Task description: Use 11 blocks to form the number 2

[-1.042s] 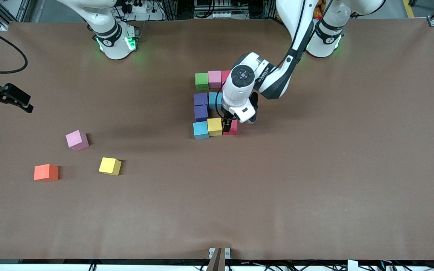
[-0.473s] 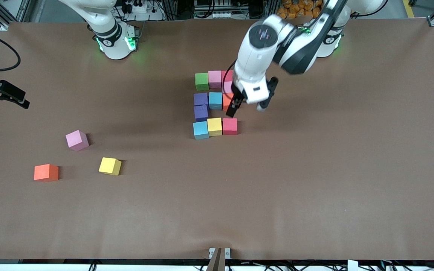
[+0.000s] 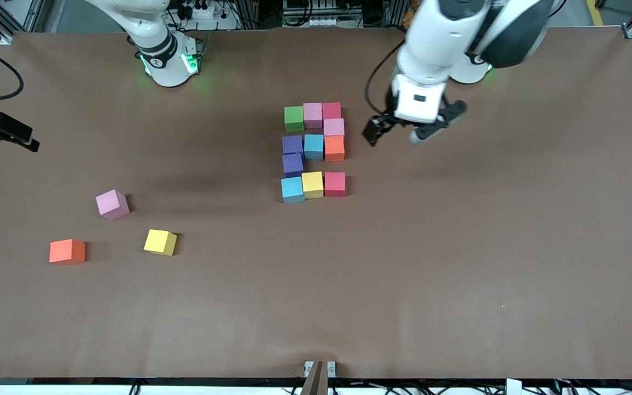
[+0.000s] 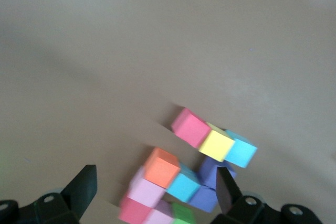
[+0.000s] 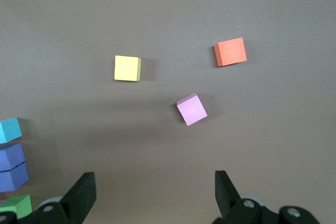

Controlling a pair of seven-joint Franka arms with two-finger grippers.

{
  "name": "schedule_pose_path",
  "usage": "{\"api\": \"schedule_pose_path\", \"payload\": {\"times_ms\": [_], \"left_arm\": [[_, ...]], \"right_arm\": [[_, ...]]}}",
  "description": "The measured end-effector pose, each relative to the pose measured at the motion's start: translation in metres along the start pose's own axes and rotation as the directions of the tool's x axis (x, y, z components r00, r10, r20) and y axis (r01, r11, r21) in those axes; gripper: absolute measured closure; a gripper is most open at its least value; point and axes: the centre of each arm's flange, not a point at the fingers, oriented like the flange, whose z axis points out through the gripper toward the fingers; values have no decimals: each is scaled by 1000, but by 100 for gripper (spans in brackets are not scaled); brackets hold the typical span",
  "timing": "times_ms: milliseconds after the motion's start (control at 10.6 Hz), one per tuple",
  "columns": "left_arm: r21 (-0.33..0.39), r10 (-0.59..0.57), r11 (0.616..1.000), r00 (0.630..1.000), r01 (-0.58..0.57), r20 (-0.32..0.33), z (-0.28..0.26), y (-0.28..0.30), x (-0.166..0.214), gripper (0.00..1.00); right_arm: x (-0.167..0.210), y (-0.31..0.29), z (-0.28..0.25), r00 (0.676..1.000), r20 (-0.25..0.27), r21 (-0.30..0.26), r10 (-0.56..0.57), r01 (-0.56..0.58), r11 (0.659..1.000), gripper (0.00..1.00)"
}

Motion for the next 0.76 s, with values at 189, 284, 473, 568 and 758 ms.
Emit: {"api": "schedule_pose_path", "payload": {"times_ms": [189, 284, 473, 568, 758], "left_arm": [[25, 130, 991, 991, -130, 16, -18, -28, 42, 0], [25, 172, 985, 985, -172, 17, -31, -39, 62, 0], [39, 179, 983, 983, -180, 34, -71, -69, 99, 0], [52, 193, 979, 980, -195, 44, -91, -86, 115, 0], [49, 310, 949, 950, -312, 40, -114, -119, 148, 0]], "right_arm": [[-1, 7, -2, 1000, -4, 2, 4, -4, 1000, 0], [-1, 8, -4, 1000, -8, 2, 6, -6, 1000, 0], [-1, 9, -6, 1000, -11, 2, 6, -6, 1000, 0], [-1, 9, -6, 1000, -11, 2, 4, -4, 1000, 0], [-1, 8, -6, 1000, -12, 2, 3, -3, 1000, 0]]}}
